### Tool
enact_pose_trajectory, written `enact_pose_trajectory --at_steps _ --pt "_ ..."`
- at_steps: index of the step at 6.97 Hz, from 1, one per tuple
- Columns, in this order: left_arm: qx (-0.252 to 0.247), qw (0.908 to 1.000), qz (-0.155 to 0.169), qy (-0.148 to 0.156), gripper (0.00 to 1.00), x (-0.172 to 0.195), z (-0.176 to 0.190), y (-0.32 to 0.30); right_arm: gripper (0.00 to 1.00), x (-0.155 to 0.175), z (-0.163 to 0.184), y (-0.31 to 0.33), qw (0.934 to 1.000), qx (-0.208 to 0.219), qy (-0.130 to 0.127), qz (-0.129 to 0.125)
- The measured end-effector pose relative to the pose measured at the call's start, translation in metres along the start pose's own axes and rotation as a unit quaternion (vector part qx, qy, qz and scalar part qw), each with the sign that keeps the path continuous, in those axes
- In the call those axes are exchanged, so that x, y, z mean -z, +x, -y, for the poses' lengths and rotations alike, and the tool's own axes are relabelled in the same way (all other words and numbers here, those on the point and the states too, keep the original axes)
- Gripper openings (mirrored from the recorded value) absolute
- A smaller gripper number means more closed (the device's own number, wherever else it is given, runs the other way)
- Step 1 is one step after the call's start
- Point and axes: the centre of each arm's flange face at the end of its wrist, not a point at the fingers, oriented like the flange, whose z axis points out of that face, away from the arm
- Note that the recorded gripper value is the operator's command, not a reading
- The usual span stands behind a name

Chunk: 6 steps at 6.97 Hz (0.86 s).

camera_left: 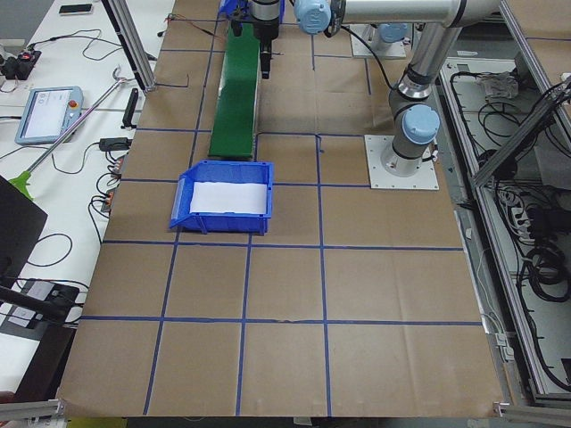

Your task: Transport two buttons from left to right

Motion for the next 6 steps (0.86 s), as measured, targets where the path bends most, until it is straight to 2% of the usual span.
enact_pose_trajectory --at_steps 6 --pt "0.0 1.0 0.0 0.001 1.0 0.0006 0.0001 0.0 1.0 -0.002 0.001 -0.0015 1.0 -0.001 -0.003 0.006"
